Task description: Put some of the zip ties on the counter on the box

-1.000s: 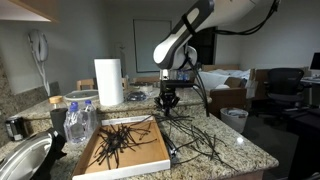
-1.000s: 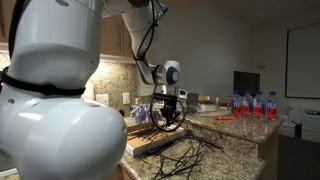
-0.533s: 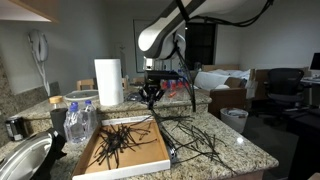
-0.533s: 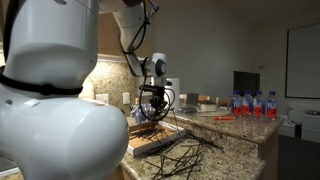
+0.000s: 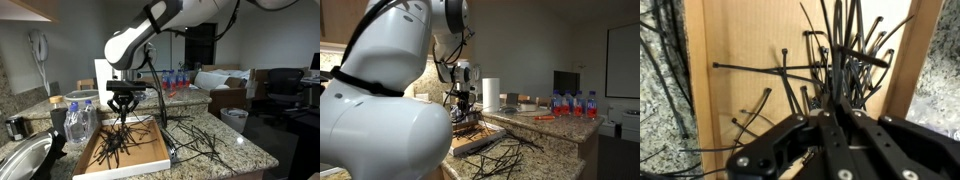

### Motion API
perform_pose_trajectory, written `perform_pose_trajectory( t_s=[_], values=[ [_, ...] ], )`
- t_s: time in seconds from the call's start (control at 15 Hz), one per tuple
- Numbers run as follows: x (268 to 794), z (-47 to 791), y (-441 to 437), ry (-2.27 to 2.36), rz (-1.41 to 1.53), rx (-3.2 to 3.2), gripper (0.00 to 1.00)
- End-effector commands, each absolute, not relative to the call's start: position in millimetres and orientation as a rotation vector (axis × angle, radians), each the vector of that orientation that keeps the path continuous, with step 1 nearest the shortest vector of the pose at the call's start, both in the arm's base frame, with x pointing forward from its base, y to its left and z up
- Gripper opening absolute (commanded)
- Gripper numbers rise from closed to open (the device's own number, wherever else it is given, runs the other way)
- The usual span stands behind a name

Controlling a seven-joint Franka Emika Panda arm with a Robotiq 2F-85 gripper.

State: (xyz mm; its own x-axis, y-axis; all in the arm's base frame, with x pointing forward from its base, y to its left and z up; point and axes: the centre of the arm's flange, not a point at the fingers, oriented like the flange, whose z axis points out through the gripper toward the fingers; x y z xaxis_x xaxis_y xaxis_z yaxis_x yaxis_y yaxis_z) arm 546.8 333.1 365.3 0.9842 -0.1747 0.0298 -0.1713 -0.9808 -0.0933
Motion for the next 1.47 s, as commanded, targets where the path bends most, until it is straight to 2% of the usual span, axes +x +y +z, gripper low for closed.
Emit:
perform_pose_trajectory(
  t_s=[0.0,0.07,0.2,0.73,1.07,1.4],
  values=[
    [577,360,354,0.436,-0.056,-3.037,0.33],
    [579,359,353,0.47,-0.058,-3.033,0.34],
    [579,361,347,0.528,-0.074,-3.015,0.45],
    [534,379,289,0.673,-0.02,-2.931,0.97],
    [509,360,213,0.838,-0.011,-2.856,1.0],
    [527,331,111,0.938,-0.005,-2.876,1.0]
  ],
)
